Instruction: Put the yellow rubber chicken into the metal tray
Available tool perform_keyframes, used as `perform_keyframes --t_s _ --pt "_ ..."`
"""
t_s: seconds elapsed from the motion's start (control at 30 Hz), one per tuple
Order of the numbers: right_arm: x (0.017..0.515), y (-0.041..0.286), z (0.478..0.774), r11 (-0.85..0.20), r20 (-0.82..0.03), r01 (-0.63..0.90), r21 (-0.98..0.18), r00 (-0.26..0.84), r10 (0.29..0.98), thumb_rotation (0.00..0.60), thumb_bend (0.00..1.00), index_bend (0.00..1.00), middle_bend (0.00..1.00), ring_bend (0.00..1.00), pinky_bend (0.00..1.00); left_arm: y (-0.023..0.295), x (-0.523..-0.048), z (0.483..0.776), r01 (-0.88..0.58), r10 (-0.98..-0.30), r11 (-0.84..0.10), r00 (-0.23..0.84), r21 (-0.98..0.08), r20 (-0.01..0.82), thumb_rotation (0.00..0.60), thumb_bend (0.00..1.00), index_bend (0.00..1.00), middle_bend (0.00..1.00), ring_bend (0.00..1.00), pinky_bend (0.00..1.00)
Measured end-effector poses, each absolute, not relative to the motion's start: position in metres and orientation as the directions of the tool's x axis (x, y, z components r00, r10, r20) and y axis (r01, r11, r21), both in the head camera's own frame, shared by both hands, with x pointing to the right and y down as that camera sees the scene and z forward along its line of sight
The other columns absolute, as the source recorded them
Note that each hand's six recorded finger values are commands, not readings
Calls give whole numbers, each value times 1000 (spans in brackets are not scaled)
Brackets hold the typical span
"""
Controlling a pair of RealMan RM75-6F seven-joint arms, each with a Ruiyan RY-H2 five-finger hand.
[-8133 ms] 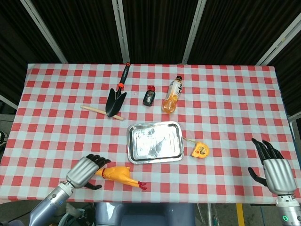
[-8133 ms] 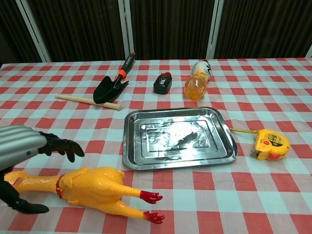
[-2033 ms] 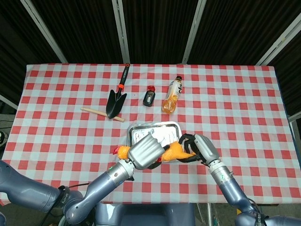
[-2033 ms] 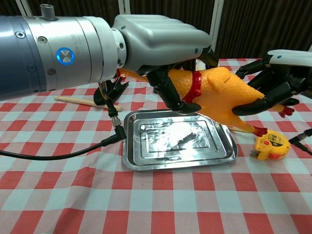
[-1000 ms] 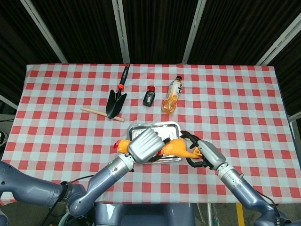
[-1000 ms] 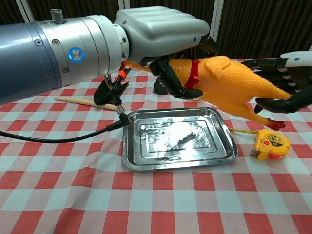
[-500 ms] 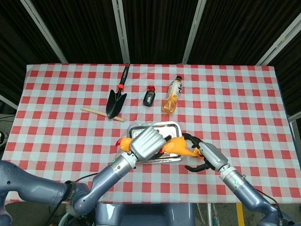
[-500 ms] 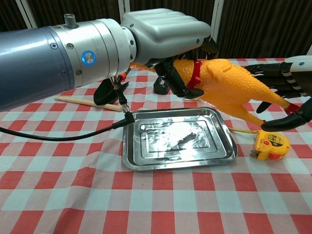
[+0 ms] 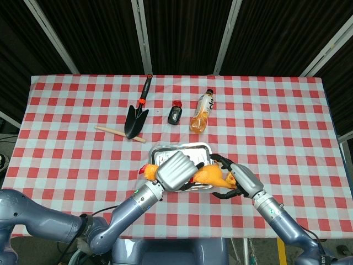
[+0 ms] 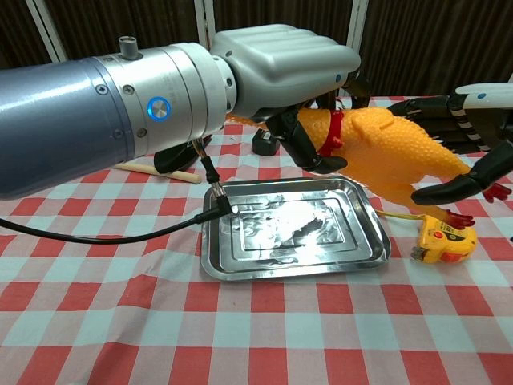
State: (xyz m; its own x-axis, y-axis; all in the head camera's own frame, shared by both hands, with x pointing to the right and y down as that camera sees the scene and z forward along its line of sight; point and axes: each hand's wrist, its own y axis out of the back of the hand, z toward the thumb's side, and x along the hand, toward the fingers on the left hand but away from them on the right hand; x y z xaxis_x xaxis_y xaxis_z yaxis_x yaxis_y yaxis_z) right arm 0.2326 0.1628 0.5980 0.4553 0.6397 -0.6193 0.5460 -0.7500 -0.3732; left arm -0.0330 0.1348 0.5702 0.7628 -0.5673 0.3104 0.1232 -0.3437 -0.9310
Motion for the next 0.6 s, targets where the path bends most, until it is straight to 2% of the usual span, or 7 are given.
perform_keyframes --t_s 0.17,0.37,0.6 --pt "233 161 601 -735 -619 557 -387 434 655 600 220 362 299 296 350 136 -32 569 121 -566 -345 764 -931 309 600 505 607 717 653 815" --pt "233 161 604 -727 -623 562 -395 418 661 600 227 398 312 315 373 136 -32 569 119 -563 -354 765 -927 314 600 505 606 717 653 814" --pt "232 161 606 -723 -626 565 -398 409 664 600 284 454 350 347 404 137 -33 569 126 -558 -363 764 -923 324 600 502 605 716 653 815"
